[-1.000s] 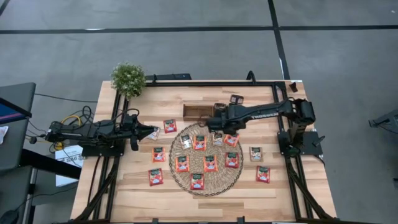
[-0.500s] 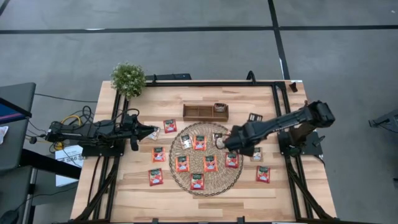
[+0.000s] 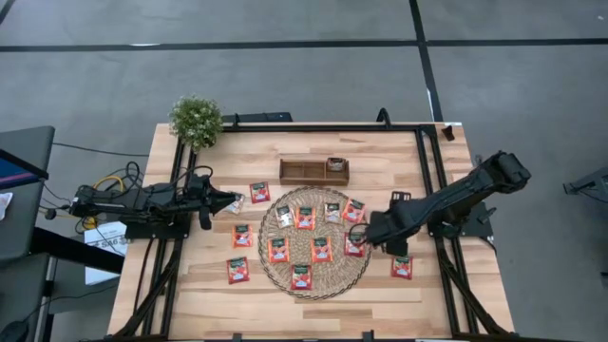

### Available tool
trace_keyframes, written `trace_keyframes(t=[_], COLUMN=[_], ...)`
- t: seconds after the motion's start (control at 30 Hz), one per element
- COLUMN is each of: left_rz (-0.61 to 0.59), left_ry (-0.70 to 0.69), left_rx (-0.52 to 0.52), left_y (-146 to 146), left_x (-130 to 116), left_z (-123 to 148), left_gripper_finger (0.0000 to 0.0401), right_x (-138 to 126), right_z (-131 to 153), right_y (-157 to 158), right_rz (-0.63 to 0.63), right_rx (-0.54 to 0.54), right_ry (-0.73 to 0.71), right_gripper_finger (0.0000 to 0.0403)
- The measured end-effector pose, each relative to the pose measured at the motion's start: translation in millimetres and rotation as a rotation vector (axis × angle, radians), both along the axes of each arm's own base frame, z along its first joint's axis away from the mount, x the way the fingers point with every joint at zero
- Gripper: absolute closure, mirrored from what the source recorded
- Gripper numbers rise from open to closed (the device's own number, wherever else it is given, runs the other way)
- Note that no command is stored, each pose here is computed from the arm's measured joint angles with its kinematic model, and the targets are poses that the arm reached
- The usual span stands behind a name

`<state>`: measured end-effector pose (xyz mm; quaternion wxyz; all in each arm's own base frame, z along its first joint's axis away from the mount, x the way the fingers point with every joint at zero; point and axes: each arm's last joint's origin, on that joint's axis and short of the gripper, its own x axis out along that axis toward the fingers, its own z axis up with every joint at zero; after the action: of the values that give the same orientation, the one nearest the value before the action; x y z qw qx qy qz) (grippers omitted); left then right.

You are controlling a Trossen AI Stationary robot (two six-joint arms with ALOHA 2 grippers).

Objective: Pick & Place Tea
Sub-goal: Put the brown tea bag into the right section of the wooden organizer

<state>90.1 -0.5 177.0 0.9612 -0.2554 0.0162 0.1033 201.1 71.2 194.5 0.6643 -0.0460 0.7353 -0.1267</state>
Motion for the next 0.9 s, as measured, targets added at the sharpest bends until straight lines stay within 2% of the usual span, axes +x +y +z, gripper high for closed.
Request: trace_keyframes(t=[0.1,0.3,0.57,0.9], left_rz=[0.002,0.002,0.002,0.002], left_ry=[-0.003,-0.004,-0.004,-0.003], left_rx=[-0.020,-0.022,-0.022,-0.022], left_y=[0,0,0,0], left_x=[0,0,0,0], left_z=[0,0,0,0], left_gripper_finger=[0.0336,0.0336,0.0336,0.0336], right_x=[-6,-17,-28,-18], right_z=[6,11,-4,-25], right_y=[-6,-20,-47,-62], right_rz=[-0.014,-0.016,-0.058,-0.079], right_rx=[0.043,0.230,0.273,0.289], right_ry=[-0.061,-0.156,-0.135,-0.086], right_gripper_finger=[0.0082,0.0082,0.0082,0.0082])
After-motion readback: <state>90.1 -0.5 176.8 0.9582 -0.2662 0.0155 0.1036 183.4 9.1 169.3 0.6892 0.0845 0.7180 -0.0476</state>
